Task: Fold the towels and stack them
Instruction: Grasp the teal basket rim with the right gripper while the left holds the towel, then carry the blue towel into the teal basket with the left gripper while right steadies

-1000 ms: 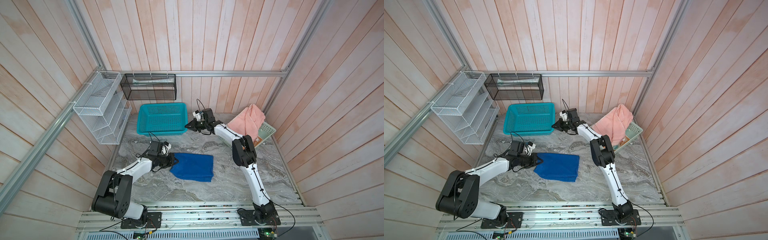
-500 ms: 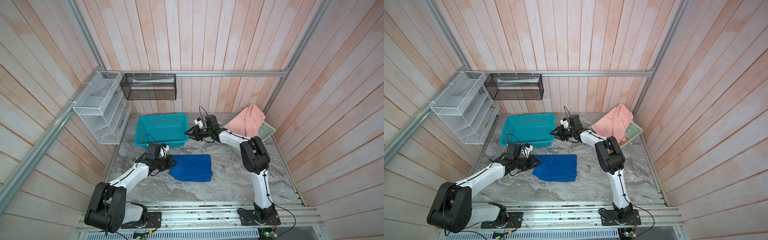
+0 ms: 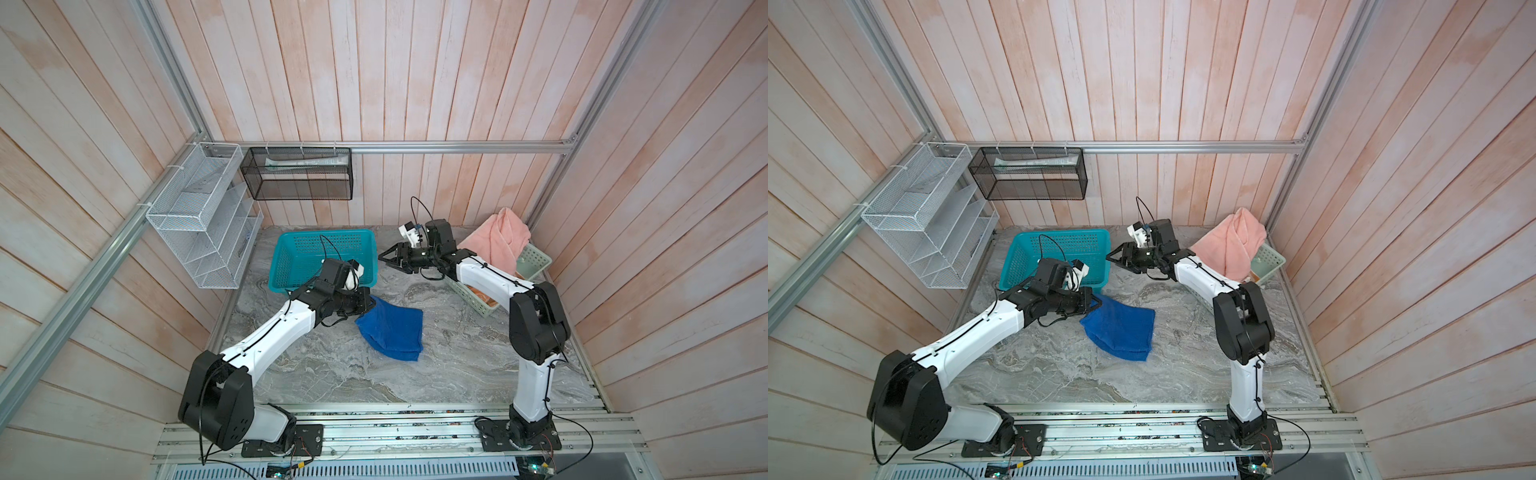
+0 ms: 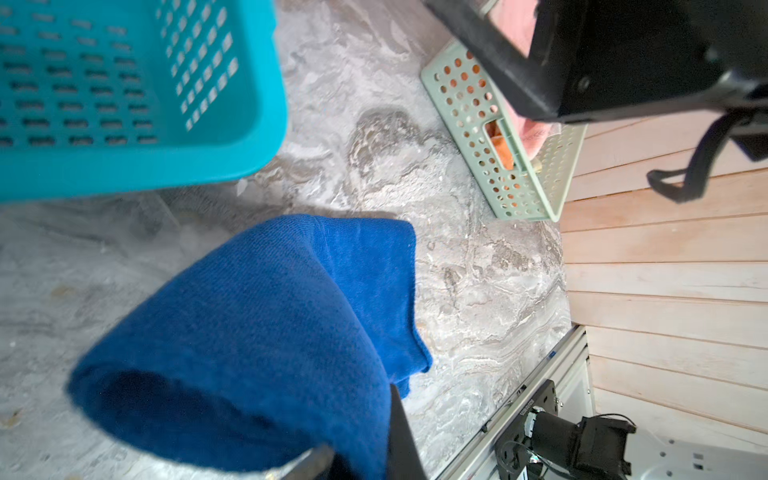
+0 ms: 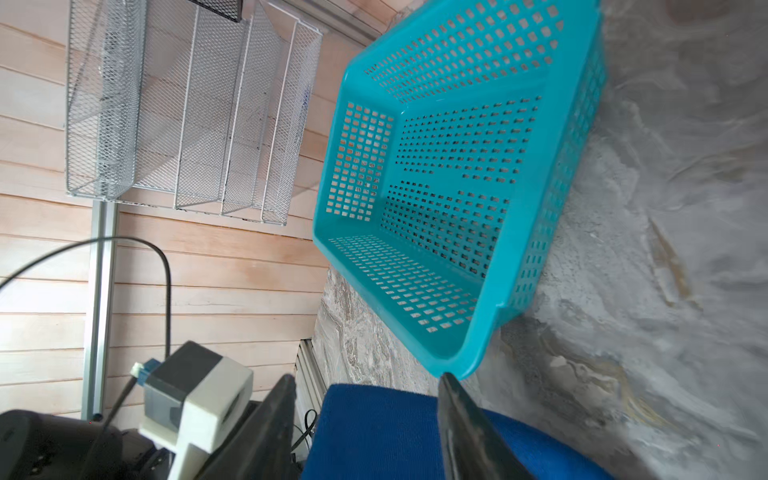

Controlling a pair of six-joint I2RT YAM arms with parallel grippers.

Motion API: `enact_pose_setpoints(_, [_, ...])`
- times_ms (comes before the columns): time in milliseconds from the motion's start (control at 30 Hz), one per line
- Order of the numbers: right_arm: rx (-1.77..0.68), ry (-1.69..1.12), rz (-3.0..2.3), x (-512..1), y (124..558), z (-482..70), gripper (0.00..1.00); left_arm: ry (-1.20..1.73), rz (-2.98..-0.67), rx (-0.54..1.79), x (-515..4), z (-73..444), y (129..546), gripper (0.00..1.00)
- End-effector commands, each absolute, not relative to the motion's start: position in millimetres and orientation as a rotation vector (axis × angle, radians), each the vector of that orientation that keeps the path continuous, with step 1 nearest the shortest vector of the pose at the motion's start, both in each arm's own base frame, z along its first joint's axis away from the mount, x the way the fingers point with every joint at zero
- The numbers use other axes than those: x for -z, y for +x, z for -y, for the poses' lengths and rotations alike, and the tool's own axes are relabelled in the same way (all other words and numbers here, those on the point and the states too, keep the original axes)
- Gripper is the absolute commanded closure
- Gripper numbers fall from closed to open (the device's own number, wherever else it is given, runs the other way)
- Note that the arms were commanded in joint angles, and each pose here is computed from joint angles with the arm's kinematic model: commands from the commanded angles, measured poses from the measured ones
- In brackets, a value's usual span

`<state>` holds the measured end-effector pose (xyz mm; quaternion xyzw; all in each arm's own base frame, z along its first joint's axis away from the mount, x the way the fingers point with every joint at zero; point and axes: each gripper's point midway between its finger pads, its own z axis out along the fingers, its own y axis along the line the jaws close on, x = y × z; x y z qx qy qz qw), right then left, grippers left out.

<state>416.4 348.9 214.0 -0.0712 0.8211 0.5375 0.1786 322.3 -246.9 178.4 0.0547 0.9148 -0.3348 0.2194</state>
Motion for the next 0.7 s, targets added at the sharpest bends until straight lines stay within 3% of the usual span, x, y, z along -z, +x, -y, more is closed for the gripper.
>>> enact_pose_setpoints(0, [-1.402, -0.172, -2.337, -205, 419, -315, 0.44, 0.198, -2.535, 0.848, -189, 259, 341, 1.00])
enact_pose_setpoints(367, [-1.290, -0.044, -2.307, -195, 427, -233, 0.44, 0.337, -2.406, 0.836, -252, 310, 418, 1.00])
enact_pose_setpoints(667, [-1.296, -0.044, -2.336, -181, 432, -227, 0.44, 0.274, -2.365, 0.801, -299, 247, 474, 1.00])
